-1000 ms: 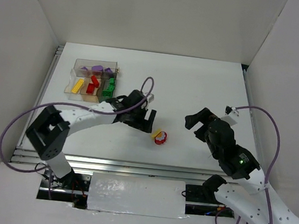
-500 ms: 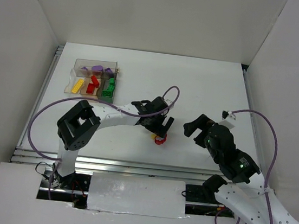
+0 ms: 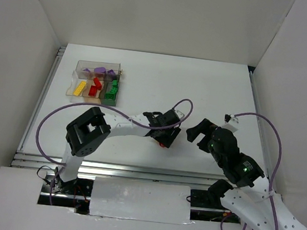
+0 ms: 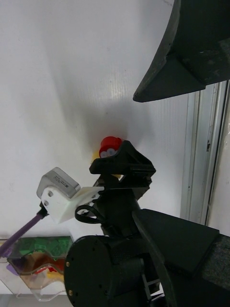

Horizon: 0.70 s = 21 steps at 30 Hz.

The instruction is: Sort the legos into containers by color

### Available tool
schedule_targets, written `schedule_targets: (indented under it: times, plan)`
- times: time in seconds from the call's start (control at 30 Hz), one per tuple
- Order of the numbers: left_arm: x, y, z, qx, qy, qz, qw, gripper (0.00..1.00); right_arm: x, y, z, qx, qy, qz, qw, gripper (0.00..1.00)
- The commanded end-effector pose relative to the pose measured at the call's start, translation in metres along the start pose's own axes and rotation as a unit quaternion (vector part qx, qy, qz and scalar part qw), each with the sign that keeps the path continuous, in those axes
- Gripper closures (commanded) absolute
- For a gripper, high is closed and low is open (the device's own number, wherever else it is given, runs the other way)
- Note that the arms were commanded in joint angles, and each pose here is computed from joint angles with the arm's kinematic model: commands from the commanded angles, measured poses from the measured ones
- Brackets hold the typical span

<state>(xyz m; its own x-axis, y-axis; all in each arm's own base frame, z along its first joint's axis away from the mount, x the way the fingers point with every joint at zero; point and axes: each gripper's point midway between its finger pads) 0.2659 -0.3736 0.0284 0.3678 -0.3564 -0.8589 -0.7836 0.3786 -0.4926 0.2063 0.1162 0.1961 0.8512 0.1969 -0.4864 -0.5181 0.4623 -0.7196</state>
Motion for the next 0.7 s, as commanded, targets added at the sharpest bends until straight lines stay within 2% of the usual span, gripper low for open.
schedule_targets:
  times: [0.0,0.07,0.1,0.13,0.17,0.2,0.23,0.27,0.33,0.4,0.5,0.67]
  plan:
    - [-0.011,-0.004,-0.001,0.013,-0.010,-0.035,0.999,1.00,0.004,-0.007,0.001,0.012,-0.004,-0.020,1.000,0.00]
    - [-0.042,-0.024,-0.008,0.010,0.015,-0.094,0.995,1.00,0.005,-0.004,0.007,0.026,-0.028,-0.014,0.999,0.00]
    - [-0.043,-0.012,-0.001,0.014,0.016,-0.098,0.995,1.00,0.003,-0.004,0.012,0.033,-0.045,-0.015,0.998,0.00]
    - [-0.073,-0.038,-0.013,0.010,0.055,-0.166,0.985,1.00,0.002,-0.010,0.019,0.045,-0.066,-0.024,0.996,0.00]
    - [-0.084,-0.041,-0.017,0.016,0.076,-0.190,0.979,1.00,0.001,-0.009,0.026,0.049,-0.087,-0.020,0.995,0.00]
    - [-0.083,-0.024,-0.013,0.031,0.088,-0.195,0.976,1.00,-0.001,-0.001,0.035,0.050,-0.117,-0.001,0.992,0.00]
    - [-0.115,-0.043,-0.027,0.037,0.134,-0.257,0.956,1.00,-0.002,-0.001,0.045,0.055,-0.144,0.000,0.988,0.01]
    - [-0.116,-0.028,-0.024,0.045,0.144,-0.258,0.954,1.00,-0.003,0.002,0.054,0.056,-0.165,0.009,0.985,0.02]
    - [-0.148,-0.038,-0.035,0.055,0.187,-0.310,0.930,1.00,0.000,0.012,0.067,0.059,-0.188,0.042,0.980,0.04]
    - [-0.164,-0.032,-0.036,0.068,0.205,-0.335,0.917,1.00,0.007,0.021,0.070,0.060,-0.180,0.071,0.979,0.06]
    - [-0.181,-0.026,-0.041,0.085,0.233,-0.361,0.899,1.00,0.006,0.027,0.083,0.067,-0.210,0.089,0.971,0.08]
    - [-0.193,-0.023,-0.040,0.098,0.238,-0.379,0.889,1.00,0.003,0.033,0.100,0.064,-0.240,0.111,0.962,0.11]
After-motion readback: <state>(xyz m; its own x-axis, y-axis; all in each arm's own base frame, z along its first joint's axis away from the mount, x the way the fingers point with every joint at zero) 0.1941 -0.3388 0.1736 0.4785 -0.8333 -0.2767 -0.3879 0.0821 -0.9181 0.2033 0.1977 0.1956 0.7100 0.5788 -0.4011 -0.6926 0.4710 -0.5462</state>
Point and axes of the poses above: each gripper's point midway between its finger pads, its own x axis out along the fingers, its own z axis along the line the jaws close on, y = z × x, and after that the axes turned 2 degrees about -x, right-handed
